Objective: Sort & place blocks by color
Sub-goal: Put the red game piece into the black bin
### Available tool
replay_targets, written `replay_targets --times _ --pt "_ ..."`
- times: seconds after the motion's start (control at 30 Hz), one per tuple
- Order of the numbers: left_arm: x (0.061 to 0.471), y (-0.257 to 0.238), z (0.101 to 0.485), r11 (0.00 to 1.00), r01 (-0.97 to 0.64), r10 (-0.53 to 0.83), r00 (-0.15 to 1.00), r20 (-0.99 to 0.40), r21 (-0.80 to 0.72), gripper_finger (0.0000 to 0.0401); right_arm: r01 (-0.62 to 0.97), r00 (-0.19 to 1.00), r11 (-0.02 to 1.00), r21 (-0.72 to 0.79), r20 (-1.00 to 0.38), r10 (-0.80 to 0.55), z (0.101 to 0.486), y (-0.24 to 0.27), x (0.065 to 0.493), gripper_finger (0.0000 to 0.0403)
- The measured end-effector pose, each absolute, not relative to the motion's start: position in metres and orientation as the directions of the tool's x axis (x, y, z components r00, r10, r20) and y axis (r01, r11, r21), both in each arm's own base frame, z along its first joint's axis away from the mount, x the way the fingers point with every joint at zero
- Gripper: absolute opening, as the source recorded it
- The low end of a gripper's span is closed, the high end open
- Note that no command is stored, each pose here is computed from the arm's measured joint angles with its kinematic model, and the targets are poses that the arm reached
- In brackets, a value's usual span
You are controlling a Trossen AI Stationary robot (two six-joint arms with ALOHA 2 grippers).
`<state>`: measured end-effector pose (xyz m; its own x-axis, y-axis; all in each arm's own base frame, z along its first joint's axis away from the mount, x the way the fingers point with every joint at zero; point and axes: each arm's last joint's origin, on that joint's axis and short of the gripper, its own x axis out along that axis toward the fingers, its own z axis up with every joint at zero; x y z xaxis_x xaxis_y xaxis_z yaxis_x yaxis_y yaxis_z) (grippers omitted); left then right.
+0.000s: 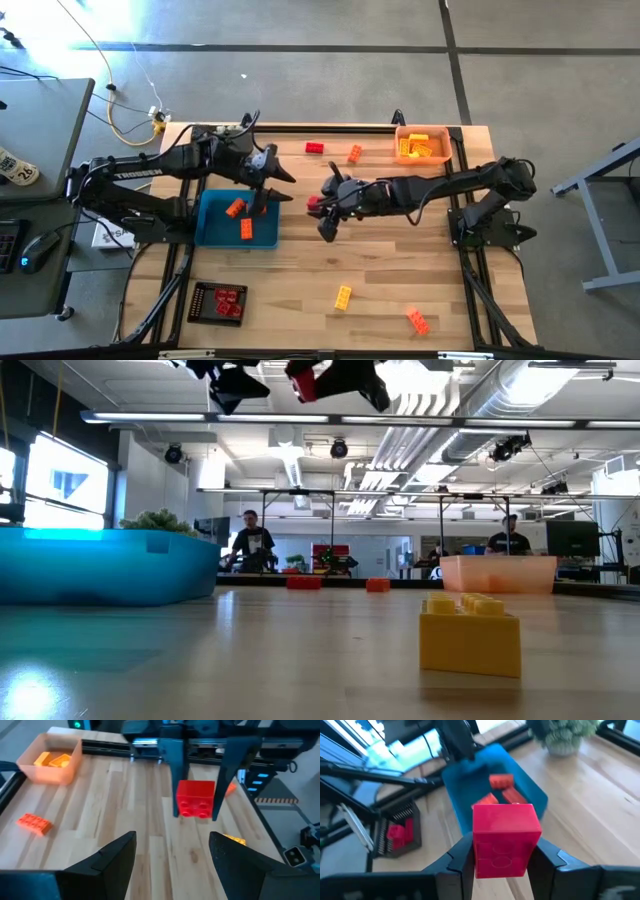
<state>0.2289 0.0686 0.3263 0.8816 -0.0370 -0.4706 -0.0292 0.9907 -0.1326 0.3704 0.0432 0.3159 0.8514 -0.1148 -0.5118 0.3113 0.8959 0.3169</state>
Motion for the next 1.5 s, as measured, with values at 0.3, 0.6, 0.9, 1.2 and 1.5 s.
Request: replay_targets --times 0.3,0.6,0.9,1.2,1.5 --pt "0.235 0.058 0.332 0.993 0.032 -0.076 0.908 -0.412 -0.114 0.0239 0.223 0.902 0.921 0.321 -0.426 -0.07 0.325 0.041 0.376 0.0112" --pt "0.239 0.05 0.338 0.985 0.107 -0.148 0.925 -0.35 -0.135 0.0239 0.175 0.935 0.938 0.299 -0.348 -0.063 0.332 0.042 0.379 0.0112" --pt "0.241 0.051 0.344 0.979 0.087 -0.138 0.946 -0.292 -0.183 0.0239 0.119 0.961 0.949 0.291 -0.275 -0.036 0.34 0.043 0.381 0.0112" --pt "0.242 0.051 0.349 0.977 0.087 -0.133 0.962 -0.238 -0.194 0.0239 0.117 0.972 0.944 0.308 -0.229 -0.046 0.344 0.036 0.383 0.0112" --pt "0.247 0.053 0.348 0.974 0.077 -0.126 0.965 -0.228 -0.213 0.0239 0.132 0.973 0.941 0.313 -0.223 -0.063 0.345 0.028 0.384 0.0112"
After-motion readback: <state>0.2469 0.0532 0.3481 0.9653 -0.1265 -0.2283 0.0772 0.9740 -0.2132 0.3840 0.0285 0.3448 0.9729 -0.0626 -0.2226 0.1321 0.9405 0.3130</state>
